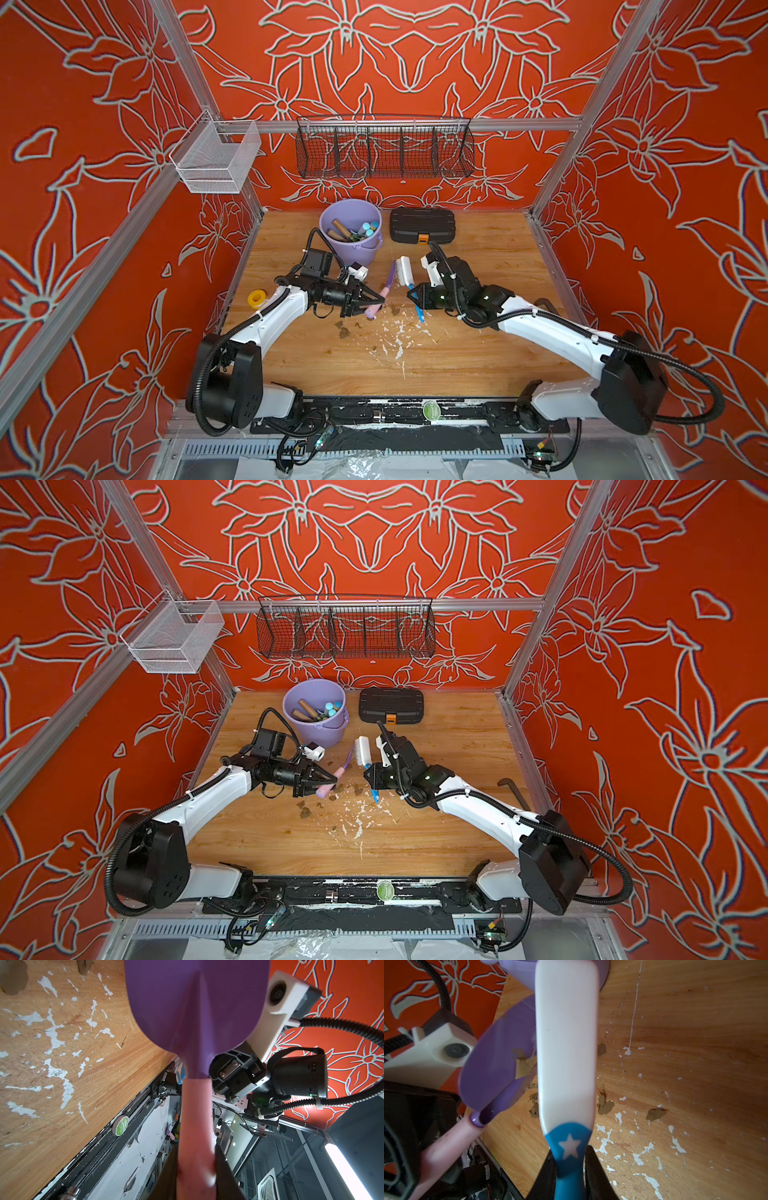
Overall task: Brush the soil off the hand trowel and place it into the bucket
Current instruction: Brush off the soil from the hand trowel.
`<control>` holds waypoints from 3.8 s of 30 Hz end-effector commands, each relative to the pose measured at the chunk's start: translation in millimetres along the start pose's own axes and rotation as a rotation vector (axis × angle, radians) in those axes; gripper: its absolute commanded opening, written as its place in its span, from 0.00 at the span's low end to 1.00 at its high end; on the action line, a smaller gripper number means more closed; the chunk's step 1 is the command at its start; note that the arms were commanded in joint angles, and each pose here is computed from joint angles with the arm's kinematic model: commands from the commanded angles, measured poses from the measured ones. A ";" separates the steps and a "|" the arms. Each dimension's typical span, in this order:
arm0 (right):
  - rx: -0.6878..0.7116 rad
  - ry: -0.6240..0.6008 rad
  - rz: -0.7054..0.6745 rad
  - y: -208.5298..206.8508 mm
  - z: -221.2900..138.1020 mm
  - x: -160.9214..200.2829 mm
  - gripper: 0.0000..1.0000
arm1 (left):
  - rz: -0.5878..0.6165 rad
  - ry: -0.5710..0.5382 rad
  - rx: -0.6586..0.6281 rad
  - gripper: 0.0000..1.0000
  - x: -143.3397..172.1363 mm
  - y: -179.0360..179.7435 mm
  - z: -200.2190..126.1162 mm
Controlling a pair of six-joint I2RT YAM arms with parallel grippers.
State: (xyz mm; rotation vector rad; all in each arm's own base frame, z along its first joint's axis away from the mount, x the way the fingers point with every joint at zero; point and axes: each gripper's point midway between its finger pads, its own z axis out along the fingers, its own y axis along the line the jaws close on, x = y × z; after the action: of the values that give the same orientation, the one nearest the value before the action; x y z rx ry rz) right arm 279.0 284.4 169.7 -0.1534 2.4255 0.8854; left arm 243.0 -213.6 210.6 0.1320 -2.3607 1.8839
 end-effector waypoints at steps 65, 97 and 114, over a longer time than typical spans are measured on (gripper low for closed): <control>-0.069 -0.020 0.043 42.3 28.7 -15.4 0.00 | 0.057 -0.041 0.056 0.00 -10.2 -18.4 -16.7; -0.174 -0.004 0.026 61.5 8.2 -3.2 0.00 | 0.048 -0.055 0.048 0.00 -11.8 -12.1 -19.3; -0.046 0.027 0.041 17.4 15.1 -1.6 0.00 | 0.133 -0.197 -0.263 0.00 -12.5 -13.3 -41.8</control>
State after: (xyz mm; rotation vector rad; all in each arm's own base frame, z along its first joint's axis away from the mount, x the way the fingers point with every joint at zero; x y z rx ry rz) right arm 287.7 312.0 153.0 -0.1096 2.4766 0.9617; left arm 263.6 -188.4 226.2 0.1864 -2.6144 1.7915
